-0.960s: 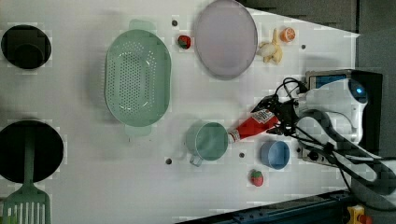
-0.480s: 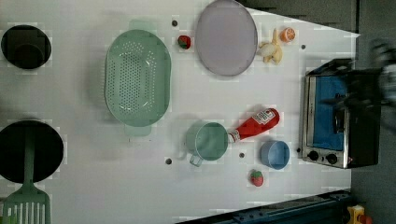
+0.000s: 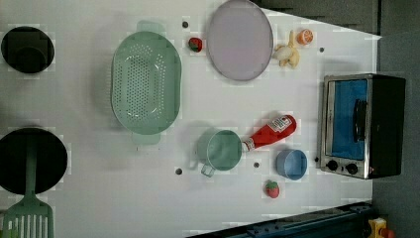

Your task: Pick Ketchup from oven and place it on table.

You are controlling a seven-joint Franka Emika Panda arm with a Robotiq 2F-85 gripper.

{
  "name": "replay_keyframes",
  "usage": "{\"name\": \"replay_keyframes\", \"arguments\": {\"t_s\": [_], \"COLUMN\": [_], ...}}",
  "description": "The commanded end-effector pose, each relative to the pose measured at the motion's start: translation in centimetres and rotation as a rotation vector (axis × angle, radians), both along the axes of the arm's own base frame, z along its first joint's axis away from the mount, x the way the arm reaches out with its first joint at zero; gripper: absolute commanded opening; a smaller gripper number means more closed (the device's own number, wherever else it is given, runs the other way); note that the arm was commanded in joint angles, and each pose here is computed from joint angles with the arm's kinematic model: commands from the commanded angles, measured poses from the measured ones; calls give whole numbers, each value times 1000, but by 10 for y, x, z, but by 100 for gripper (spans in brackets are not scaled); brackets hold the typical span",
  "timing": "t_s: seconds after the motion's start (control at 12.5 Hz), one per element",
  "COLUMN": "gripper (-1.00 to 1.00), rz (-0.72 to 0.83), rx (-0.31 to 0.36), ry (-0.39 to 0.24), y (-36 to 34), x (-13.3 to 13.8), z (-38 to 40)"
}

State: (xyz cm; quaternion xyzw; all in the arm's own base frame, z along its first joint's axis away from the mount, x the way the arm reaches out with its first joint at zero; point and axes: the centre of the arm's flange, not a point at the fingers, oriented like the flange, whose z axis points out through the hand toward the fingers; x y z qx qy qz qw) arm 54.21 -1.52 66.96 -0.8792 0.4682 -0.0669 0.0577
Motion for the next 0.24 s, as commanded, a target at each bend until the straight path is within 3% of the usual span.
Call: {"name": "replay_keyframes", "arguments": {"t_s": [0.08,0.24], "gripper": [100,100], "rz": [-21,-23], "rx": [-12,-10], "ry": [161,208], "y": [3,1], "x": [15,9], "z": [-51,-50]}}
